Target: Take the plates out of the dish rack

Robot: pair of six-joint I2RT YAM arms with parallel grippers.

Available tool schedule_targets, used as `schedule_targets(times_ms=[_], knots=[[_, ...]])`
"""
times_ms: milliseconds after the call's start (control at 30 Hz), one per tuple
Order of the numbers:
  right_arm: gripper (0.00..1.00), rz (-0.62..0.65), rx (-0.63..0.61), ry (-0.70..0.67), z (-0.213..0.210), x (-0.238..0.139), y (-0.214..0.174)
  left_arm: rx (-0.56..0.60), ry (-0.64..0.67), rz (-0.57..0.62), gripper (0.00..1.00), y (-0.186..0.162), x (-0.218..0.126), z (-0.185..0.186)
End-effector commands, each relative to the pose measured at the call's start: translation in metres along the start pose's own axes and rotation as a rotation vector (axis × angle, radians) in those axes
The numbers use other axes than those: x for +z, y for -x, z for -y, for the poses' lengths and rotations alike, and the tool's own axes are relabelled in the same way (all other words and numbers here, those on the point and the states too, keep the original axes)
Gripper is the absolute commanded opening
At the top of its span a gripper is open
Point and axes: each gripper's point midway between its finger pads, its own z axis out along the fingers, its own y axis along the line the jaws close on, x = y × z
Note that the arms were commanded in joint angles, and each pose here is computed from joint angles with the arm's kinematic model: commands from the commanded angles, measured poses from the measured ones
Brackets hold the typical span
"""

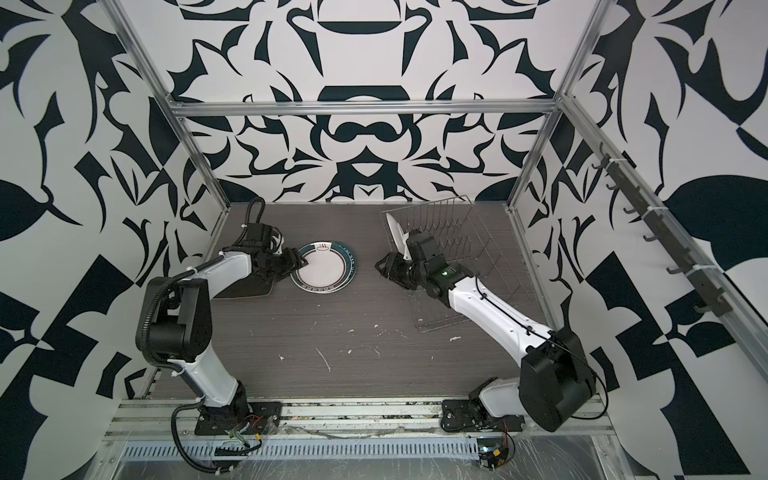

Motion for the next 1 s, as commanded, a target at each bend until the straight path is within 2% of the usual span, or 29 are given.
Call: schedule_targets(times_ms=[0,300,967], knots=[[0.52,0.047,-0.045,0.051,-0.02,-0.014,0.012,0.018,0.017,-0.016,0.71,0.001,0.0,0.001],[0.52,0.045,-0.041,0.044,-0.017,-0.012,0.011,0.048,0.032,-0.008,0.79,0.002,-0.003,0.008],[0.52,0.061,-0.059,0.049,-0.021,-0.019,0.013,0.045,-0.002,0.016,0.81,0.003,-0.011,0.019]])
